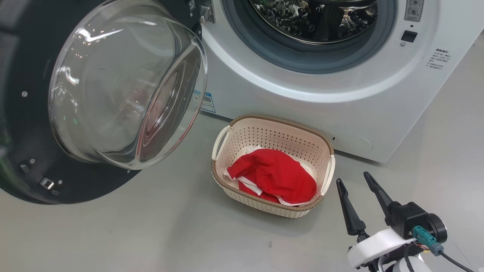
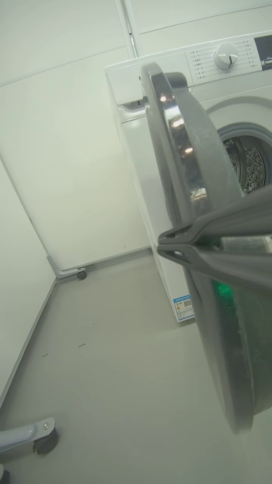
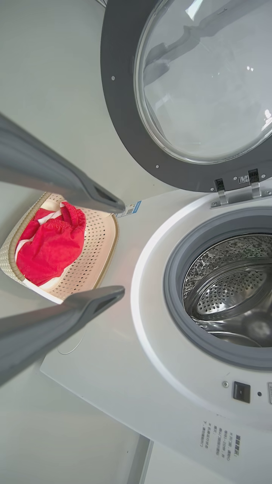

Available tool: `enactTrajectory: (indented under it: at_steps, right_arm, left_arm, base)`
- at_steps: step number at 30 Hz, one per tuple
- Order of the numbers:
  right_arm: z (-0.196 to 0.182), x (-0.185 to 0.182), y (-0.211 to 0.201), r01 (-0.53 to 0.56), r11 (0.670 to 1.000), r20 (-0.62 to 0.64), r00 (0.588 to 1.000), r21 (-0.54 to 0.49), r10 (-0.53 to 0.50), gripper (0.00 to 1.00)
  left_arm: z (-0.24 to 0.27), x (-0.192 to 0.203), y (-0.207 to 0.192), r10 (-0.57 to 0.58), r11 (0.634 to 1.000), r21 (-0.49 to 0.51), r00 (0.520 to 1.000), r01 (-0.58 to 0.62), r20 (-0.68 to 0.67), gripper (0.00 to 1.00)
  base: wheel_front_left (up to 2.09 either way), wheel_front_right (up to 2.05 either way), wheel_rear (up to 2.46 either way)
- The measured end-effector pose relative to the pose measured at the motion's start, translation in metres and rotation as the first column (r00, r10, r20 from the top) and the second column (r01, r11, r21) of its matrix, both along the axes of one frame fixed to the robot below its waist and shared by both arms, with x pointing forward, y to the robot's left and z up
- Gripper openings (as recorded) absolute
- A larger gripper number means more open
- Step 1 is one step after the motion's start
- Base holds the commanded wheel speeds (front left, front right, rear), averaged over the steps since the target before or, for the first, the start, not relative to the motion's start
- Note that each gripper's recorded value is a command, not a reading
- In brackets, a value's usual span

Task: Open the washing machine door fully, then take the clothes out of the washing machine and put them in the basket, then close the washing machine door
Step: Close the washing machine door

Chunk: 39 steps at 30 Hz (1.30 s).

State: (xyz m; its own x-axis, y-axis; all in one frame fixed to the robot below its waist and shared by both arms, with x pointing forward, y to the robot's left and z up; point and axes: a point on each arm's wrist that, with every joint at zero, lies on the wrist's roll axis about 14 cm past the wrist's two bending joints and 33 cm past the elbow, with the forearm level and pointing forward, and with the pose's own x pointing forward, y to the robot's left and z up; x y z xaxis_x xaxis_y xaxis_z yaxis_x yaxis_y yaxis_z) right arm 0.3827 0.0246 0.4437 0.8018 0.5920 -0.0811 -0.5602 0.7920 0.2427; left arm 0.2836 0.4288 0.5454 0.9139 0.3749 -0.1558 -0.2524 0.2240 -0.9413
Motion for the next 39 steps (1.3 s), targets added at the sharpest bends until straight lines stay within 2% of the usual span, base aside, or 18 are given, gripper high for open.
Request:
enactTrajectory:
  at_steps: [11, 20, 29, 39]
  right_arm:
    - [-0.001, 0.001, -0.001, 0.001, 1.0, -0.002, 1.0, -0.003, -0.001, 1.0]
    - [0.0, 0.001, -0.001, -0.001, 1.0, 0.003, 1.0, -0.004, 0.001, 1.0]
    - [0.004, 0.001, -0.001, 0.001, 1.0, 0.013, 1.0, -0.004, -0.001, 1.0]
    - [0.006, 0.001, -0.003, 0.008, 1.0, 0.02, 1.0, -0.005, -0.008, 1.0]
  left_arm:
    - [-0.002, 0.004, -0.008, -0.068, 0.997, -0.046, 0.997, 0.07, 0.032, 0.0]
    - [-0.004, 0.009, -0.025, -0.172, 0.981, -0.083, 0.983, 0.177, 0.062, 0.0]
    - [0.0, 0.014, -0.052, -0.314, 0.938, -0.113, 0.942, 0.327, 0.118, 0.0]
    - [0.0, 0.015, -0.087, -0.462, 0.866, -0.138, 0.874, 0.481, 0.154, 0.0]
  base:
    - [0.0, 0.0, 0.0]
    - [0.0, 0.0, 0.0]
    - [0.0, 0.0, 0.0]
    - [0.0, 0.0, 0.0]
